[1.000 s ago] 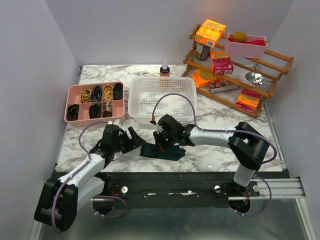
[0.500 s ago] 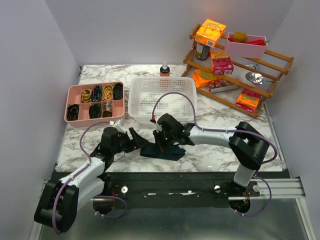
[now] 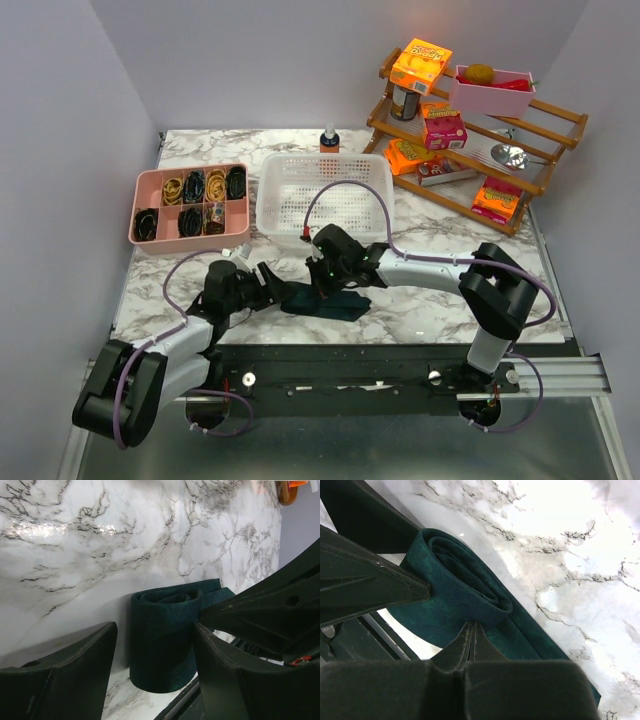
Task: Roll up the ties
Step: Roll the tie at the center of the board.
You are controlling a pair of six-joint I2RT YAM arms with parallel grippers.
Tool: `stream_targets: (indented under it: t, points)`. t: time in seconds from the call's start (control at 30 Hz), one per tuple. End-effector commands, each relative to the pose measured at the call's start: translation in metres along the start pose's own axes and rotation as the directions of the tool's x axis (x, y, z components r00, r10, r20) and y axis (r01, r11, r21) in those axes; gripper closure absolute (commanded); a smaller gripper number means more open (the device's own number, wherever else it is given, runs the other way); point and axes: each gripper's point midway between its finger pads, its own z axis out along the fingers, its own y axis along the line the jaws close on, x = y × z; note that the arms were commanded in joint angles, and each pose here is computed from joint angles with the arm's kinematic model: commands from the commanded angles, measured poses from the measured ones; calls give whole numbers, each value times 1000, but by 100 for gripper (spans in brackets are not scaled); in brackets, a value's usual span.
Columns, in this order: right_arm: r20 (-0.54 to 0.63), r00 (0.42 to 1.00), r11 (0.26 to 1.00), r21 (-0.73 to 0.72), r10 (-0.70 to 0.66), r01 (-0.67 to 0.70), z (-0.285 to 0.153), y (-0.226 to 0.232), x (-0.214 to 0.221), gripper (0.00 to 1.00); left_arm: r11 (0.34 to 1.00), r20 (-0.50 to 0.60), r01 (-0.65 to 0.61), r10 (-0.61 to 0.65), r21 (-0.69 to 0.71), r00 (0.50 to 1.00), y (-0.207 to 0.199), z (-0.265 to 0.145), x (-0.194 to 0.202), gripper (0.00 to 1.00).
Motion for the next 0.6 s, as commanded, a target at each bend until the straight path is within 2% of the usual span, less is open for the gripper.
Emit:
stream_targets:
  t: [0.0,0.17,0.4,0.57]
  points:
    - [-38,999,999,37,4,-3,6,-7,11,99,998,-26,-1,3,69,1000,-7,1,8,31]
    - [-50,999,999,33,8,-6,7,-7,15,99,995,-39,-19,23,96,999,-10,4,14,31]
    - [-49,999,1000,27,10,-9,6,-6,15,99,995,-70,-26,33,97,997,-9,13,21,40]
    - [-42,999,1000,24,8,-7,3,-5,13,99,994,-63,-40,46,99,997,-12,17,16,57]
